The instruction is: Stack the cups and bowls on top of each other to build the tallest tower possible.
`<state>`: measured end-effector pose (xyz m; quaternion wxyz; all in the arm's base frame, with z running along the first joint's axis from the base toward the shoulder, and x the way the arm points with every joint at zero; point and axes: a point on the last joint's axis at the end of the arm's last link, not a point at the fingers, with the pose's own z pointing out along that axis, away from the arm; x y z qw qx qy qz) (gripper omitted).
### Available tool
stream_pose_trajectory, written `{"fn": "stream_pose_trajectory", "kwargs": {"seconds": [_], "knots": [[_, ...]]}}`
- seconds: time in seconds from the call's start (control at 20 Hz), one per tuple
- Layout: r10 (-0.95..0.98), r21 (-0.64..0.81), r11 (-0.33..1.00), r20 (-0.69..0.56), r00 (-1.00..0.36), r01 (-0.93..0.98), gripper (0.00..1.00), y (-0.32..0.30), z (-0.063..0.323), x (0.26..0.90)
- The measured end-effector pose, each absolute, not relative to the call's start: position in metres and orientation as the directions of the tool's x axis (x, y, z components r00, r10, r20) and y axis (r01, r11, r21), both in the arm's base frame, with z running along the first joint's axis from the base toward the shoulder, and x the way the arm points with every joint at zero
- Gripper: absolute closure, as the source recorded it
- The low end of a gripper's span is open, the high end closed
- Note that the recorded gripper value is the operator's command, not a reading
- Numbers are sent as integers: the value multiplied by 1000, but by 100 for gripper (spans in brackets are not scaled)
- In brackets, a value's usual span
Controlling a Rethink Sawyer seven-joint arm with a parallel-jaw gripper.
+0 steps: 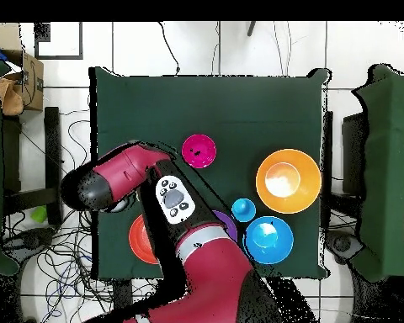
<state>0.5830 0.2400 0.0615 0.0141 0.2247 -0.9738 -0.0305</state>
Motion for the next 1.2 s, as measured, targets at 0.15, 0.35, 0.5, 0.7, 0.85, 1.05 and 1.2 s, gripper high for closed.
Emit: {"fn": "stream_pose_trajectory", "kwargs": {"seconds": [0.15,0.35,0.5,0.7,0.85,1.05,1.2], "knots": [[-423,49,905,2,-906,-423,0,233,63,594],[-408,33,912,-20,-913,-409,0,231,63,611],[-404,31,914,-28,-914,-405,0,235,59,618],[-404,32,914,-30,-914,-405,0,242,53,622],[-404,31,914,-27,-914,-404,0,248,45,623],[-410,29,911,-22,-912,-411,0,256,37,622],[-415,31,909,-16,-909,-416,0,263,32,620]]}}
